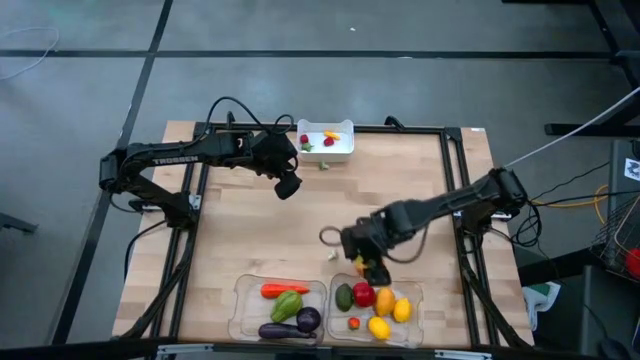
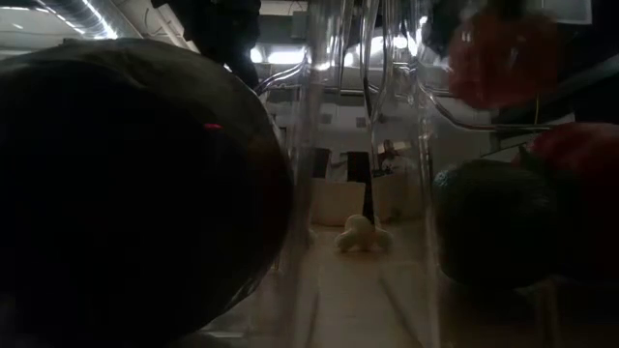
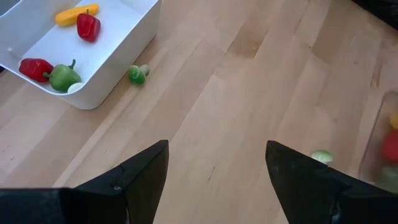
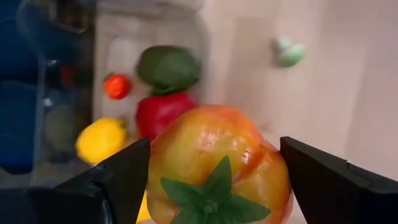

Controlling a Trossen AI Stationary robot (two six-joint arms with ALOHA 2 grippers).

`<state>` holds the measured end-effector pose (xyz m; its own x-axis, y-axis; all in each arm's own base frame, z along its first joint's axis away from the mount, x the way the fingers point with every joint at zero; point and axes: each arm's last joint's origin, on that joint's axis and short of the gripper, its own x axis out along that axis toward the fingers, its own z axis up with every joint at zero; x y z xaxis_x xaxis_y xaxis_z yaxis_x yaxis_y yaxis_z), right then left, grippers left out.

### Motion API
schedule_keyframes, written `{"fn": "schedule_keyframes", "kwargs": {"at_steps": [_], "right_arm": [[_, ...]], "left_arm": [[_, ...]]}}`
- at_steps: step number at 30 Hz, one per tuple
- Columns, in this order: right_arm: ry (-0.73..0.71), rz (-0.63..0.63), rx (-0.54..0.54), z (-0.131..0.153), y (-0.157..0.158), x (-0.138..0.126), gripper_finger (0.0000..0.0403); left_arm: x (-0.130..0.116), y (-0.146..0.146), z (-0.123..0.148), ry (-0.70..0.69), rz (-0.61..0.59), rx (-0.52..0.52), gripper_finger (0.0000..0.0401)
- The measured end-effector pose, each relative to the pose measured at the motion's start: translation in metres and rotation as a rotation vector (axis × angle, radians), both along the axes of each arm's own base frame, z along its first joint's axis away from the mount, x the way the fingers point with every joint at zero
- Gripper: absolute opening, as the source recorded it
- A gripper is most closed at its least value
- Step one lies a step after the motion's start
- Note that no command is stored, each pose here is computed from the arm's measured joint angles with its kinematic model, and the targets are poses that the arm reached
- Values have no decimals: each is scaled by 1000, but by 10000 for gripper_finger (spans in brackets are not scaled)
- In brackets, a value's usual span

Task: Sort produce into baskets
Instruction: Put the orange tomato into the right transparent bin

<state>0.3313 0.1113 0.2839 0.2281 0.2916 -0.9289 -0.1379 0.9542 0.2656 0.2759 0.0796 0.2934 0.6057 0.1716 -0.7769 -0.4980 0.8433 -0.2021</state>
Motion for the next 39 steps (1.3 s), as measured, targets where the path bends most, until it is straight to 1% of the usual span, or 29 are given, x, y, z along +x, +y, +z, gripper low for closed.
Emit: {"fn": "schedule_keyframes", "kwargs": {"at_steps": [5,7,11,14,21,23,28,32,35,39], "right_arm": [[13,13,3,0,28,-10,326],[20,13,19,0,35,-13,326],[32,54,70,1,51,-20,326],[40,70,77,1,61,-25,326],[-5,109,101,1,80,-30,326],[-4,118,125,-4,81,-30,326],[21,150,240,-13,80,-26,326],[22,149,264,-17,76,-23,327],[23,151,263,-20,70,-21,339],[23,144,286,-23,64,-17,370]], "left_arm": [[0,0,0,0,0,0,265],[0,0,0,0,0,0,265],[0,0,0,0,0,0,265],[0,0,0,0,0,0,265],[0,0,0,0,0,0,265],[0,0,0,0,0,0,265],[0,0,0,0,0,0,265],[0,0,0,0,0,0,265],[0,0,0,0,0,0,265],[0,0,0,0,0,0,265]]}}
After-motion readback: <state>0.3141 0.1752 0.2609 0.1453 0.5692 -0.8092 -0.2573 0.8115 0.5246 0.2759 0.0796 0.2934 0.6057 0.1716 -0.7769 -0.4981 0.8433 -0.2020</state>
